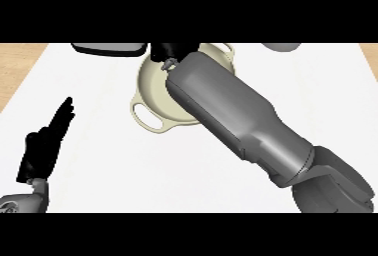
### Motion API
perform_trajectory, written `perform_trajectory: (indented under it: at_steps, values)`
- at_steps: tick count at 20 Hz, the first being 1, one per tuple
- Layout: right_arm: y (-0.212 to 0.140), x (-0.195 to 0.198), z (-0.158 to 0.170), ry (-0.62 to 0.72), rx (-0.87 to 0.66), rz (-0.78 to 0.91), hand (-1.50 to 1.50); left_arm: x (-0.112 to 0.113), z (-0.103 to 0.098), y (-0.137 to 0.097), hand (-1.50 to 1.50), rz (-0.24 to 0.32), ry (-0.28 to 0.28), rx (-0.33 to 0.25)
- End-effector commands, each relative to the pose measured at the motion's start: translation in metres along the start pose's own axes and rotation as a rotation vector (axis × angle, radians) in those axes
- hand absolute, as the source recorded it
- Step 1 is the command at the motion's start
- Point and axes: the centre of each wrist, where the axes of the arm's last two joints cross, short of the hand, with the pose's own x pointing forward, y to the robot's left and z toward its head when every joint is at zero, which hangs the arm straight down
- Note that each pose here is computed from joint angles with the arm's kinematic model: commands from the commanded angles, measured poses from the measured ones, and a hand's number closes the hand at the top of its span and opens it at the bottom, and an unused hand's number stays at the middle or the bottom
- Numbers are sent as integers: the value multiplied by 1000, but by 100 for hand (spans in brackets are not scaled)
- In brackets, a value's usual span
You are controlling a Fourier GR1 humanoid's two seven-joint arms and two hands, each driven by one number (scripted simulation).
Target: Pick the sweet potato from the tray and place it in the pot
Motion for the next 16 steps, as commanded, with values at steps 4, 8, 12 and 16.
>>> perform_trajectory:
  at_steps: [4,8,12,16]
  values:
    - [21,-28,-25,82,12,1,150,11,-7,4,0,1,-24,-3]
    - [36,-49,-32,75,24,85,150,7,0,0,0,10,-31,-18]
    - [48,-66,-31,131,65,-31,150,10,-4,-11,0,15,-32,-33]
    - [46,-70,-36,180,114,-152,-150,13,-4,-10,0,-4,-30,-34]
